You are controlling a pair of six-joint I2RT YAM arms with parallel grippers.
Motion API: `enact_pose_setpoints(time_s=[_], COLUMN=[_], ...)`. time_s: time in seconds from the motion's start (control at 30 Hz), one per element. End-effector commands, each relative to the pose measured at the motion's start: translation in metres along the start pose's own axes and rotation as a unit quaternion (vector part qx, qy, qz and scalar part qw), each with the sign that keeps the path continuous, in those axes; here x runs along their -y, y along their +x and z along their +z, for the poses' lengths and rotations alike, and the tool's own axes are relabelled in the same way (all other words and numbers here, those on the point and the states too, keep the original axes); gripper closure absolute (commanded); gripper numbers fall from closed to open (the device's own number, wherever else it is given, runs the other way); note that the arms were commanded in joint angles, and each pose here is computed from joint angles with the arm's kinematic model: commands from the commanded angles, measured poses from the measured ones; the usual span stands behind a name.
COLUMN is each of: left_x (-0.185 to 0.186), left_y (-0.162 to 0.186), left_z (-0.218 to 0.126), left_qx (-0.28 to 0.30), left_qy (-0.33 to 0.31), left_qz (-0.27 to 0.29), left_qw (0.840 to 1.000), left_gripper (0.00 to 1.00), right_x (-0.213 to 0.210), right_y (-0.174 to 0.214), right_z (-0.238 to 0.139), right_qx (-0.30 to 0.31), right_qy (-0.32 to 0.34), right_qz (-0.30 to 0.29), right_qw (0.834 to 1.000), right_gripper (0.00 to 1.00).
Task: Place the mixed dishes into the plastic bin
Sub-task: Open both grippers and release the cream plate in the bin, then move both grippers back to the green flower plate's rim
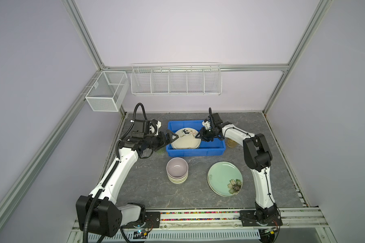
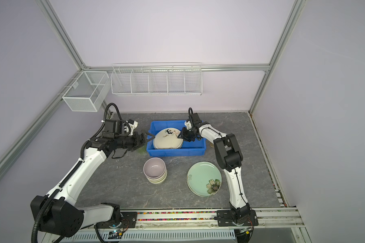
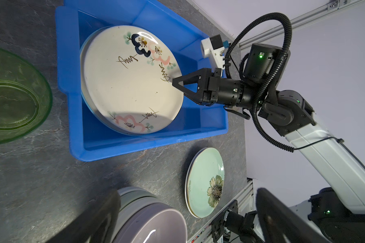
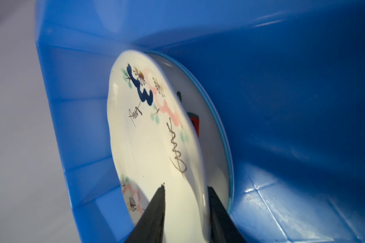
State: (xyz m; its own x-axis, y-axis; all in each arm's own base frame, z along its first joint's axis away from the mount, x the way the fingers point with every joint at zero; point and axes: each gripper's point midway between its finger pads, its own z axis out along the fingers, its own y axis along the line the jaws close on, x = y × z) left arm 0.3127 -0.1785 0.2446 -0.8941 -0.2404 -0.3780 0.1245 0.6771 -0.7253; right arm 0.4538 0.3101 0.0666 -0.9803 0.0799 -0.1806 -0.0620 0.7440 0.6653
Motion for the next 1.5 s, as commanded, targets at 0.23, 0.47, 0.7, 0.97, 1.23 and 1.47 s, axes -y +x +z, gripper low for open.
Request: enact_pose_setpoints(time_s=[0.23, 0.47, 0.7, 0.97, 1.23, 1.47], left_x=[-0.005, -0.004, 0.044, 0.094, 0.11, 0.101], left_y=[0.004, 0.005, 0.028, 0.086, 0.129, 0.159], left_z=[-0.004, -0.009, 0.015, 0.073, 0.108, 0.135], left_qx=[0.005, 0.004, -0.017, -0.076, -0.121, -0.153], left_qy=[-0.01, -0.029, -0.007, 0.031, 0.036, 0.011], left_qz=[0.01, 0.023, 0.066, 0.095, 0.103, 0.1], left_qw=[1.0, 0.999, 0.998, 0.992, 0.987, 0.983], left_gripper=[0.0, 0.0, 0.0, 0.0, 0.0, 0.0], right_x=[-0.019, -0.036, -0.056, -0.025, 0.035, 0.079], right_y=[0.0, 0.003, 0.039, 0.118, 0.193, 0.232], right_z=[-0.015, -0.049, -0.122, -0.191, -0.226, -0.228], right_qx=[0.011, 0.037, 0.071, 0.077, 0.1, 0.099], right_qy=[0.03, 0.062, 0.083, 0.118, 0.161, 0.176], right_qz=[-0.058, -0.103, -0.142, -0.117, -0.038, 0.017], right_qw=[0.998, 0.992, 0.984, 0.983, 0.981, 0.979], right_gripper=[0.46, 0.37, 0.12, 0.12, 0.12, 0.11])
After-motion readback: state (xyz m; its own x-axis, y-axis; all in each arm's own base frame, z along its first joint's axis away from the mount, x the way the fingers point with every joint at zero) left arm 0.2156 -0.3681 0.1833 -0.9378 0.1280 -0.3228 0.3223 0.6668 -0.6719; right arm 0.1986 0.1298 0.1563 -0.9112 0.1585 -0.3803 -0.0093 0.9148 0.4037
